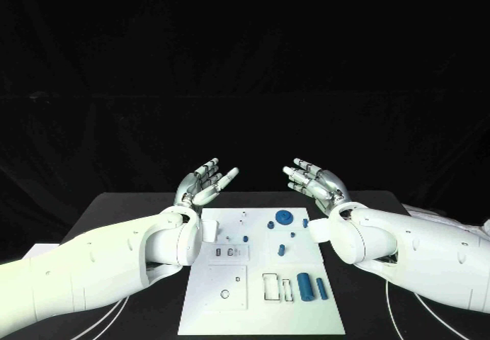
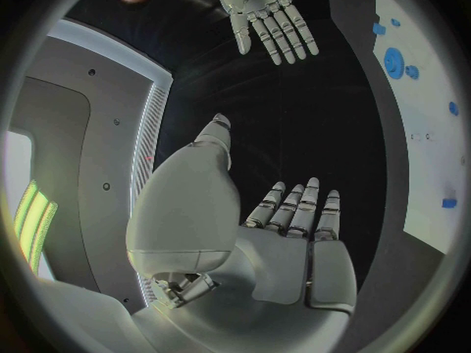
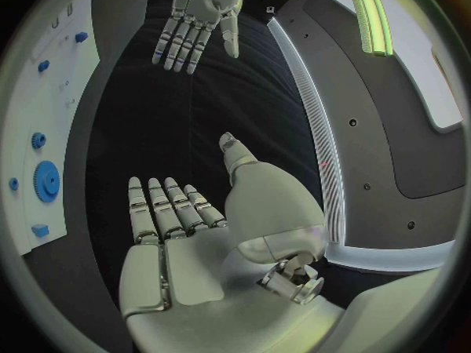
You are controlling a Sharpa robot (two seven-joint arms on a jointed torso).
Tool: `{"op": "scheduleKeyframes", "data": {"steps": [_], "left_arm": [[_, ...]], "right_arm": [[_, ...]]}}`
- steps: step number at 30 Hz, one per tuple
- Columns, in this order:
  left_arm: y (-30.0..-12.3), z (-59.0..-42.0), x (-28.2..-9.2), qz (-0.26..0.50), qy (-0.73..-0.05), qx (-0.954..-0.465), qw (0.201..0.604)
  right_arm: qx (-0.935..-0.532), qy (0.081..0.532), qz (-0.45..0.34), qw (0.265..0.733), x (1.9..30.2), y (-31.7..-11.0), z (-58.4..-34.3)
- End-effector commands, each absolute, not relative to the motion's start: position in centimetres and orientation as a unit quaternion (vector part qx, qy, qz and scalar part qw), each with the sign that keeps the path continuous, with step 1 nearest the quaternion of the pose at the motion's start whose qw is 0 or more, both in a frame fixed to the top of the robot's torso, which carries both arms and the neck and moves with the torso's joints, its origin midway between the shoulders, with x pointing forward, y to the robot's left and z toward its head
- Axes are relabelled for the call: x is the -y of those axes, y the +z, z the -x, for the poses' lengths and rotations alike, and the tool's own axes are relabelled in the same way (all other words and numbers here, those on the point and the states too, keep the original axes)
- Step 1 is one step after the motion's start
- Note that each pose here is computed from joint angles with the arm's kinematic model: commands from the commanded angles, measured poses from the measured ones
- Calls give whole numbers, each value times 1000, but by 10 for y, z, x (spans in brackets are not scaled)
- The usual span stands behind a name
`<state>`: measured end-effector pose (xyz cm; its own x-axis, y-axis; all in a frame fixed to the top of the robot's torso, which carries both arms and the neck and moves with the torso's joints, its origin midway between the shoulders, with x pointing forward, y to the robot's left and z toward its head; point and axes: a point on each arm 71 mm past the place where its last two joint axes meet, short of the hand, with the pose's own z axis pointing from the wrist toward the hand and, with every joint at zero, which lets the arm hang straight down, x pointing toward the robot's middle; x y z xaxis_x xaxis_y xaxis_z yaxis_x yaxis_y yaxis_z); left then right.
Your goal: Assemble the parts on the task board
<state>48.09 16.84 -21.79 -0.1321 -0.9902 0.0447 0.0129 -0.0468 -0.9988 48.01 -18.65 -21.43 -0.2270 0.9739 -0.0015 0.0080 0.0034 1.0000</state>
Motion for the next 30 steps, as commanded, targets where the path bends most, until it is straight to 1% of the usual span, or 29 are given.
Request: {"op": "scheduleKeyframes", "data": {"steps": [1, 5, 9, 10, 15, 23, 26, 30], "left_arm": [[-215, -481, -164, 459, -572, -514, 445], [-215, -481, -164, 459, -572, -514, 445], [-215, -481, -164, 459, -572, -514, 445], [-213, -479, -178, 460, -583, -505, 439], [-211, -475, -179, 460, -587, -506, 433], [-203, -465, -183, 455, -601, -509, 416], [-198, -459, -187, 454, -606, -512, 405], [-193, -452, -188, 456, -617, -513, 385]], "right_arm": [[-613, 586, -376, 374, 172, -214, -478], [-633, 591, -352, 355, 170, -213, -479], [-639, 592, -344, 349, 169, -213, -480], [-644, 528, -215, 510, 197, -200, -492], [-644, 513, -187, 536, 202, -195, -493], [-654, 472, -131, 576, 211, -182, -494], [-671, 444, -94, 586, 211, -178, -495], [-697, 393, -29, 598, 210, -175, -497]]}}
